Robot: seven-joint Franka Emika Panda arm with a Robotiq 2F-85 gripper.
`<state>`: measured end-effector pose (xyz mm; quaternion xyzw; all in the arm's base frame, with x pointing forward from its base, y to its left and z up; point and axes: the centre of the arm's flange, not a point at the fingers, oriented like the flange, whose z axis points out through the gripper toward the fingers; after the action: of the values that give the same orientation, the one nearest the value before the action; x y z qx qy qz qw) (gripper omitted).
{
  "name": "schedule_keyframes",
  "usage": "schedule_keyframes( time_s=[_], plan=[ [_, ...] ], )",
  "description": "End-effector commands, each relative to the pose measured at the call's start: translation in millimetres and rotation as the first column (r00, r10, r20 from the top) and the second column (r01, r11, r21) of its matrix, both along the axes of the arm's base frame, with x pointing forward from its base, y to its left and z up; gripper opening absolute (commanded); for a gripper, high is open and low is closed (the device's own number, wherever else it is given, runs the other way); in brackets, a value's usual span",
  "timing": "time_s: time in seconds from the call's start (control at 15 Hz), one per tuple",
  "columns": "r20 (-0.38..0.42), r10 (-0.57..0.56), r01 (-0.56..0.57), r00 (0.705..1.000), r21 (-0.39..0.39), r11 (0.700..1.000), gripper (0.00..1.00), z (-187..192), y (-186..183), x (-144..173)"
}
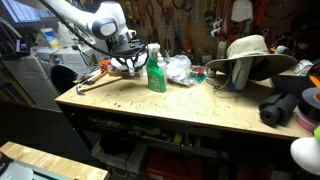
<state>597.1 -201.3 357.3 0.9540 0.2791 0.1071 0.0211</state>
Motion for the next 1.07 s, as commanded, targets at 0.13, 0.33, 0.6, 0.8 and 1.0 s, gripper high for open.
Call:
schedule_keyframes(
  time_s=[0.13,0.33,0.6,0.8,1.0],
  plan=[
    [0.012,-0.079,0.079,0.997,0.030,0.996,0.08,26.7,13.1,-44.0],
    [-0.010,-0.130,0.131,0.991,0.029,0.991,0.08,34.4,17.2,-62.5],
    [-0.076,-0.146,0.148,0.986,0.018,0.989,0.08,39.4,18.1,-106.2],
    [-0.109,-0.133,0.137,0.985,0.022,0.990,0.08,48.0,6.2,-142.0],
    [-0.153,-0.087,0.097,0.984,0.053,0.994,0.08,61.5,-4.3,-181.5]
  ],
)
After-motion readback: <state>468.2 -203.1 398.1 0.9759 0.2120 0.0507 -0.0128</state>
